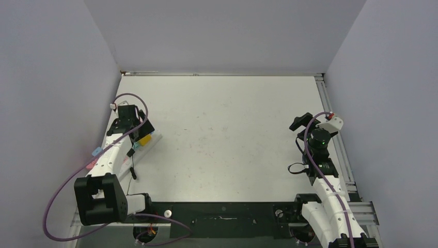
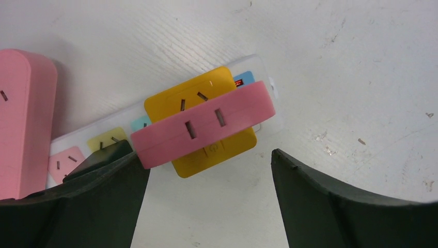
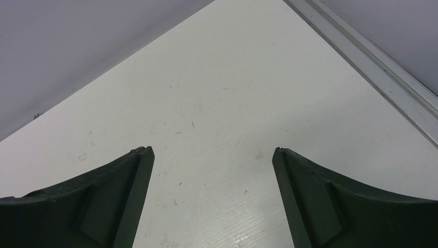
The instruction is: Pull the plug off the socket
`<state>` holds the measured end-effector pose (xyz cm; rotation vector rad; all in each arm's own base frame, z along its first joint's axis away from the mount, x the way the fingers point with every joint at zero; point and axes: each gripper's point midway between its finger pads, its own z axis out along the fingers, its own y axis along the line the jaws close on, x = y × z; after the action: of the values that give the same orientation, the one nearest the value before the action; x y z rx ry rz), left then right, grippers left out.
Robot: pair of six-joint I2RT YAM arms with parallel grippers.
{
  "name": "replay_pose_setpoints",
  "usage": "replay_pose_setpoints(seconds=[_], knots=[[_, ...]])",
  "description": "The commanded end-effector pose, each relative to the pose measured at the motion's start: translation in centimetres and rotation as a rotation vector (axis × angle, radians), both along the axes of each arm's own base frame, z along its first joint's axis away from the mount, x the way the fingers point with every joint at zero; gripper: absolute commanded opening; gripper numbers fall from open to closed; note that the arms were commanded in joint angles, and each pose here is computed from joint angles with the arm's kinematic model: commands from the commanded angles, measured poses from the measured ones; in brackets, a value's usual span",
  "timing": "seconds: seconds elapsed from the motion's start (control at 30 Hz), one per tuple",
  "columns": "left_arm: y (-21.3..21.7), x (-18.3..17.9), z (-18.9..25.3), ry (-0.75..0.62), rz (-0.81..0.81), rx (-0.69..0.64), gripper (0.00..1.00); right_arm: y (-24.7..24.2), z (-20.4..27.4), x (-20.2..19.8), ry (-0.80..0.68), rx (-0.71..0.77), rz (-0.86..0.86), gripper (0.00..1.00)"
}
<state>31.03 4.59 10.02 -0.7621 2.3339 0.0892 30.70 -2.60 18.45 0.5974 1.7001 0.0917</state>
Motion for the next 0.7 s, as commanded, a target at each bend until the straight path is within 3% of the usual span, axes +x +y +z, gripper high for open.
replay_pose_setpoints(seconds=[0.0,0.3,0.67], knots=[[0.2,3.5,3.1,-0.141,0.014,0.005,0.83,0.4,1.3,0.3,-0.051,0.013,0.021,0.90],[1.4,2.7,2.6,-0.104,0.027,0.078,0.79,0.4,1.2,0.1,-0.053,0.014,0.018,0.90],[0.7,3.2,0.3,-0.032,0.004,0.030,0.76,0.6,1.3,0.1,-0.056,0.015,0.027,0.90]])
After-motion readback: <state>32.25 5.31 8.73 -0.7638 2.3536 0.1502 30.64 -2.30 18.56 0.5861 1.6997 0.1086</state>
